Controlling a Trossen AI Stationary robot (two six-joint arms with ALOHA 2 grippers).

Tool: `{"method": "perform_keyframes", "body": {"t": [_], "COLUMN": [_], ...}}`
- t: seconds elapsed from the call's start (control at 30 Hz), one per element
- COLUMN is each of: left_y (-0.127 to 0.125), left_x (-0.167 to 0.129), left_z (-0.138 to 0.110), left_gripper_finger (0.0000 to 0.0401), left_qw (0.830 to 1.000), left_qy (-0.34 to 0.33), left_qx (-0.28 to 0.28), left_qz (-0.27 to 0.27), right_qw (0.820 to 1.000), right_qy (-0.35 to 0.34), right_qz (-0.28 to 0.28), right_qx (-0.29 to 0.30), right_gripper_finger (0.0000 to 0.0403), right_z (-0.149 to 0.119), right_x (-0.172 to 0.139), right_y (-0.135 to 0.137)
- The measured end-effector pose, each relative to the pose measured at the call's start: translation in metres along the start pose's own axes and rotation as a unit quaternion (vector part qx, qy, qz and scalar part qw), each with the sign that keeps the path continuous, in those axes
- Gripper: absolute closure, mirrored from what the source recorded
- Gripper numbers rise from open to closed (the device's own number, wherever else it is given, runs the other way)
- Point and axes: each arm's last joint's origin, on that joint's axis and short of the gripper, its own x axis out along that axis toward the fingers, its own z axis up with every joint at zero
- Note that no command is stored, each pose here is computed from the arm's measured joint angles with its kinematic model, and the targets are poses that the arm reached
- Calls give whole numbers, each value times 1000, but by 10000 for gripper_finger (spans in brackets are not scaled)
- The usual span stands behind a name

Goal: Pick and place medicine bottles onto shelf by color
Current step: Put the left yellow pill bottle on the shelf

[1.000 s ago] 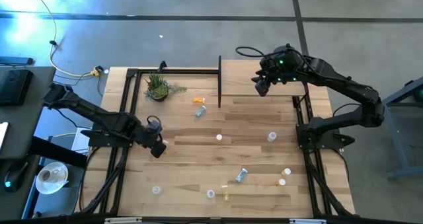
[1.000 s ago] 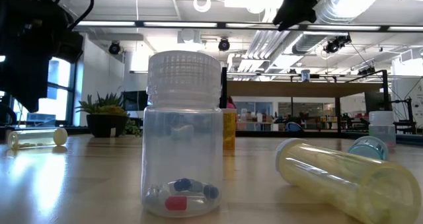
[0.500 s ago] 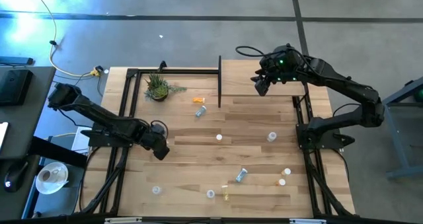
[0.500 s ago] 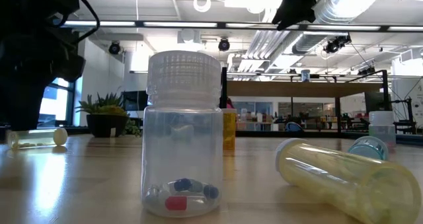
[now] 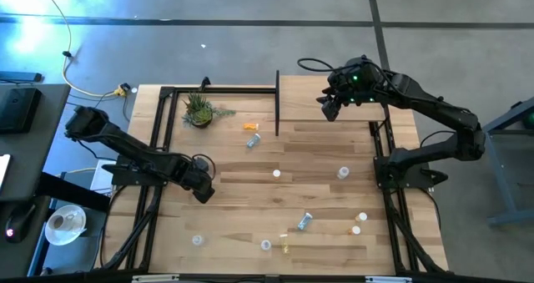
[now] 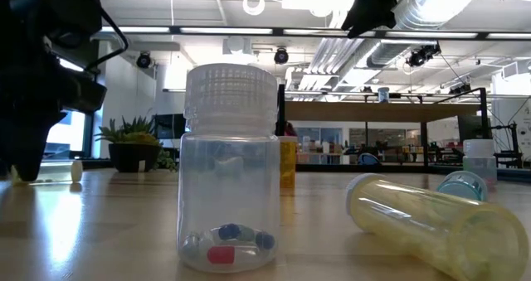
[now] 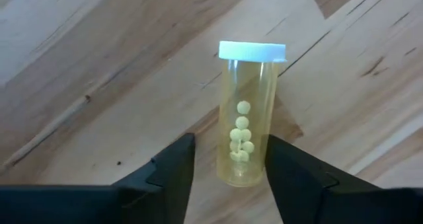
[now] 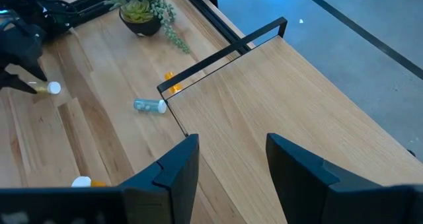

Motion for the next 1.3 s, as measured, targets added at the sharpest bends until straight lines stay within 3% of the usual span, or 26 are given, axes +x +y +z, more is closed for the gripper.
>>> {"method": "perform_keyframes", "body": {"t": [0.23,0.4,0.67,0.83,1.07,1.3], "left_y": [0,-4,-23,-35,-44,-44], "left_x": [0,0,-4,-12,-30,-46], "left_z": [0,2,24,47,75,97], "left_gripper_finger": [307,316,308,308,308,308], "left_qw": [1000,999,985,957,901,842], "left_qy": [-1,-15,-93,-179,-294,-406], "left_qx": [17,27,69,105,152,202], "left_qz": [-1,-18,-127,-200,-279,-291], "right_qw": [1000,1000,1000,1000,999,997], "right_qy": [0,0,1,1,4,-12], "right_qz": [0,0,8,12,32,70], "right_qx": [0,0,0,8,14,32], "right_gripper_finger": [235,235,235,235,235,235], "right_z": [0,0,0,0,0,4], "right_x": [0,0,0,0,0,0], "right_y": [0,0,0,1,2,5]}}
